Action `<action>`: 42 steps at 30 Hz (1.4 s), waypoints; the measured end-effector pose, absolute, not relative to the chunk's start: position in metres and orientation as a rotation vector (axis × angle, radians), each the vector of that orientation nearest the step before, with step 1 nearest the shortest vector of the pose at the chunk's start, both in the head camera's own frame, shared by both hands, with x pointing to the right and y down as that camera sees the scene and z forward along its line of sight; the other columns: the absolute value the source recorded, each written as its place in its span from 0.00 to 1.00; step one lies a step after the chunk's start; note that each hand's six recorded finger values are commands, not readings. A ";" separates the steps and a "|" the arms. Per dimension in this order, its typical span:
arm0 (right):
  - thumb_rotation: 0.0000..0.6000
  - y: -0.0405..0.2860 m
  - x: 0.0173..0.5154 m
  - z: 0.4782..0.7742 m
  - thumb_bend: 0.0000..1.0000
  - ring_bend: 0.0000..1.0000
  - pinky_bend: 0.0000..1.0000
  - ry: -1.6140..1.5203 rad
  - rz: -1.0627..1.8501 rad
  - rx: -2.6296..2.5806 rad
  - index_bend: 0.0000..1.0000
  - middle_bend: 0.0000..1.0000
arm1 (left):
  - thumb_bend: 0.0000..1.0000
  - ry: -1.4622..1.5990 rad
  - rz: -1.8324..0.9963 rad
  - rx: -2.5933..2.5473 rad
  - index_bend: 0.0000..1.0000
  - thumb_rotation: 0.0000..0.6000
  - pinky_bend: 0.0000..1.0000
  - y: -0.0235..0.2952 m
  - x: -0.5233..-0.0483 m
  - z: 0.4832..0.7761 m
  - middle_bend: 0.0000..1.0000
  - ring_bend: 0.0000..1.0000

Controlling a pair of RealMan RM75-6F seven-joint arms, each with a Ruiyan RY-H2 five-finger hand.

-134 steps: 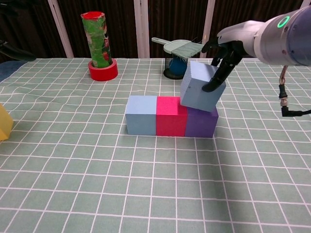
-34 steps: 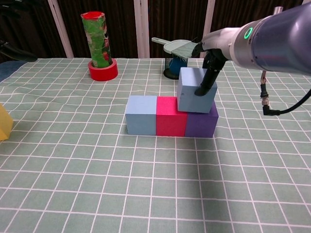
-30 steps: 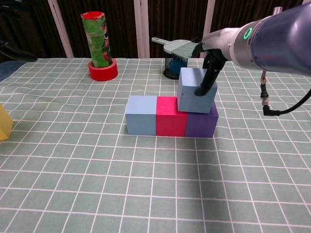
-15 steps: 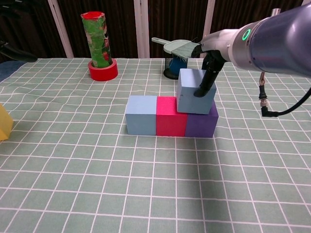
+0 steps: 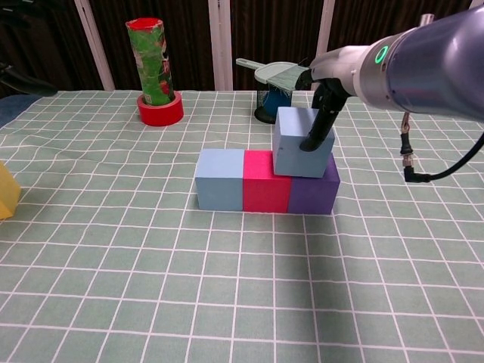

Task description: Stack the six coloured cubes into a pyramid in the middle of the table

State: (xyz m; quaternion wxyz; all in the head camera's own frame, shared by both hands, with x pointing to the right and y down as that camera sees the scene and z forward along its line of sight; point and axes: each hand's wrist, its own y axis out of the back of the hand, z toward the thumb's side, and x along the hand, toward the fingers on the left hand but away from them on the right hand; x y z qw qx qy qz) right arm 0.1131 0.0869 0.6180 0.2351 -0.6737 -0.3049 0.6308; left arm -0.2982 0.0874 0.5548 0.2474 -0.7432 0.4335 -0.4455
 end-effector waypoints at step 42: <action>1.00 0.085 0.115 0.621 0.32 0.20 0.00 -0.792 1.720 -1.850 0.00 0.40 | 0.08 1.179 -1.231 -2.021 0.00 1.00 0.00 0.089 -0.298 0.557 0.03 0.00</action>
